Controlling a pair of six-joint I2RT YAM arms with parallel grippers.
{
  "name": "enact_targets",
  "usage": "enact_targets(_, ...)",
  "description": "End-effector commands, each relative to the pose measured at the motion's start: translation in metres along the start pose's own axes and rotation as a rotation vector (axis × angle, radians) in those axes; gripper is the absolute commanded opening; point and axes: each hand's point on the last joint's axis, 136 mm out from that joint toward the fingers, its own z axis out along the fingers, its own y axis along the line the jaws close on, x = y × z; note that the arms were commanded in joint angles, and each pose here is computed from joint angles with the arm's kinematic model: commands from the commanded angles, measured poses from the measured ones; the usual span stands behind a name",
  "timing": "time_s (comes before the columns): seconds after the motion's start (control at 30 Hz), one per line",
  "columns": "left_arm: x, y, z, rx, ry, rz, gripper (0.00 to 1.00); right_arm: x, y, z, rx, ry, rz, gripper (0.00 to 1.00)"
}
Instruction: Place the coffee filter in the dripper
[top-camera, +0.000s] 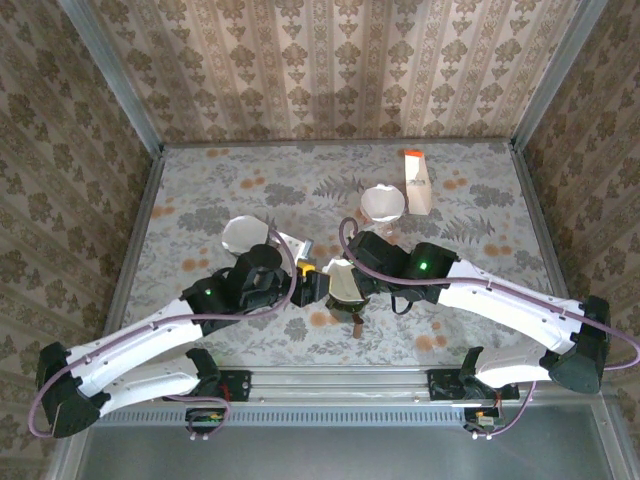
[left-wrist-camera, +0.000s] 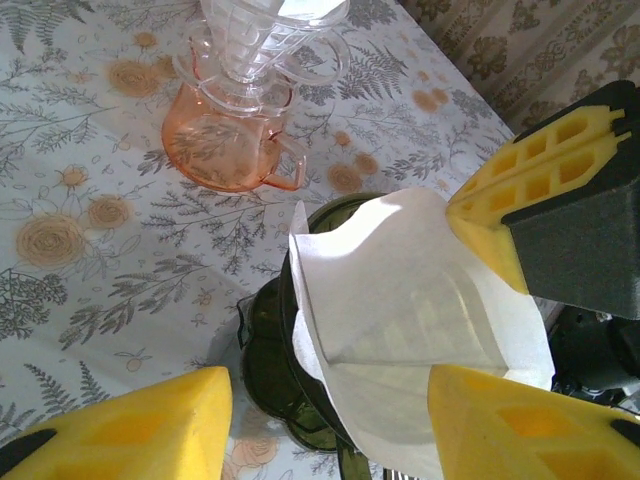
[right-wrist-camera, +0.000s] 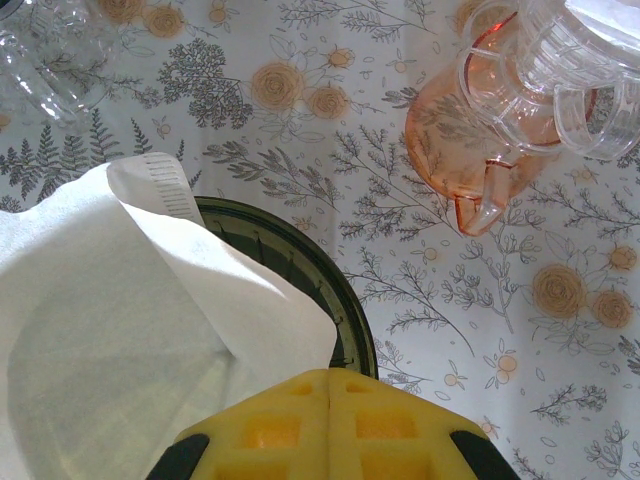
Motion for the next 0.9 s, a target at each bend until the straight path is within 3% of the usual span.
enact_targets(0.0,0.004,0.0,0.006,0.015,0.015,-0.01,0.48,0.002,-0.003,0.0,0.025,0.001,0.0,0.0)
enact_targets(0.17,0.012,0.008,0.007,-0.016,0.035,-0.02,0.38,0.002,-0.002,0.001,0.021,0.0,0.004,0.0)
enact_targets(0.3,0.017,0.011,0.01,-0.028,0.056,-0.023,0.36,0.001,-0.001,0.001,0.019,-0.006,0.005,0.01)
enact_targets(0.43,0.022,0.012,0.012,-0.032,0.072,-0.026,0.35,-0.001,-0.003,-0.001,0.026,-0.012,0.009,0.07)
enact_targets(0.53,0.024,0.012,0.013,-0.029,0.078,-0.03,0.35,-0.005,-0.007,-0.005,0.035,-0.031,0.02,0.21)
enact_targets(0.7,0.024,0.012,0.014,-0.027,0.075,-0.032,0.35,-0.012,-0.01,-0.016,0.022,-0.069,0.041,0.54)
enact_targets(0.87,0.025,0.013,0.014,-0.024,0.073,-0.034,0.35,-0.009,-0.003,-0.007,-0.025,-0.017,0.059,0.63)
